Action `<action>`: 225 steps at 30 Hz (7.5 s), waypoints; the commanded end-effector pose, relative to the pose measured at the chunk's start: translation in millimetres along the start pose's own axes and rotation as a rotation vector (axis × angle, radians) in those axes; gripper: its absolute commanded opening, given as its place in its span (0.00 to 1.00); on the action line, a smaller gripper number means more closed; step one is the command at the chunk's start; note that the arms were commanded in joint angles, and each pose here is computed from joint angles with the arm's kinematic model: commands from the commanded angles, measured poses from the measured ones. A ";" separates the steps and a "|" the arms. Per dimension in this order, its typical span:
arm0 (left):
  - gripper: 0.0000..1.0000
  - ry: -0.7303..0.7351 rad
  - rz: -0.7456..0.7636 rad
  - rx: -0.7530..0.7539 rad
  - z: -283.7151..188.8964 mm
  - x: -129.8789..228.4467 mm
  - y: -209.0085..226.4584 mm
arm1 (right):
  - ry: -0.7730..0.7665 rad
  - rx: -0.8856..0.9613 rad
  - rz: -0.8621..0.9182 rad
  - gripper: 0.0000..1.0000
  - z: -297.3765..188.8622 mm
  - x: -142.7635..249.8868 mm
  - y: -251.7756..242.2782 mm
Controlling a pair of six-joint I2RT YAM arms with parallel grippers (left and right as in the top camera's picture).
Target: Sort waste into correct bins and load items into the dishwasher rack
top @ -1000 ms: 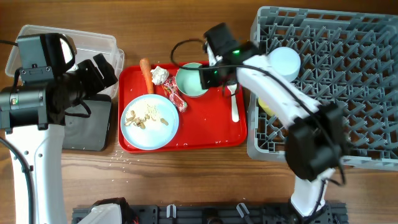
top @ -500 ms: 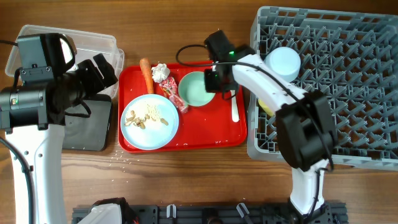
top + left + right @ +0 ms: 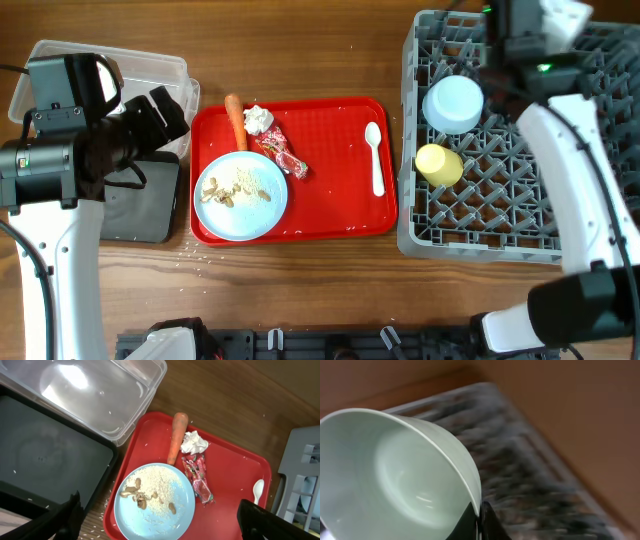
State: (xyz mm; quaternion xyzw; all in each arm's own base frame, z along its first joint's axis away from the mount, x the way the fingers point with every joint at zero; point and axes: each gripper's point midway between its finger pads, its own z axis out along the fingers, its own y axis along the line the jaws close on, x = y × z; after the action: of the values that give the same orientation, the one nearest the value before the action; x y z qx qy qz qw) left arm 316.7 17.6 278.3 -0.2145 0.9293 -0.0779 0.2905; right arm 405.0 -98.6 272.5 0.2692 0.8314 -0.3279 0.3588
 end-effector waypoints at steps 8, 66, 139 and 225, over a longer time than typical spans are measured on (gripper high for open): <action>1.00 -0.017 -0.007 -0.002 -2.7 -5.0 -1.2 | 0.080 0.490 -0.155 0.04 105.6 8.0 -87.5; 1.00 -0.017 -0.006 -0.002 -2.7 -5.0 -1.4 | 0.412 -0.697 -0.634 0.46 -81.8 262.0 240.4; 1.00 -0.017 -0.007 -0.002 -2.7 -4.9 -1.2 | -0.586 -1.125 -0.166 1.00 -189.7 156.7 -18.1; 0.58 0.372 0.333 -0.125 270.4 185.9 -96.2 | -0.673 -1.036 0.147 1.00 -110.7 195.8 5.5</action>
State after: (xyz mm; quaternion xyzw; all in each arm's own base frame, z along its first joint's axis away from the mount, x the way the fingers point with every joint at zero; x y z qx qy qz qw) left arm 373.7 -165.0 14.1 -0.0502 0.9895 -0.0365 0.1309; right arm 245.8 28.4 174.4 -0.0068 0.7084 0.0701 0.7023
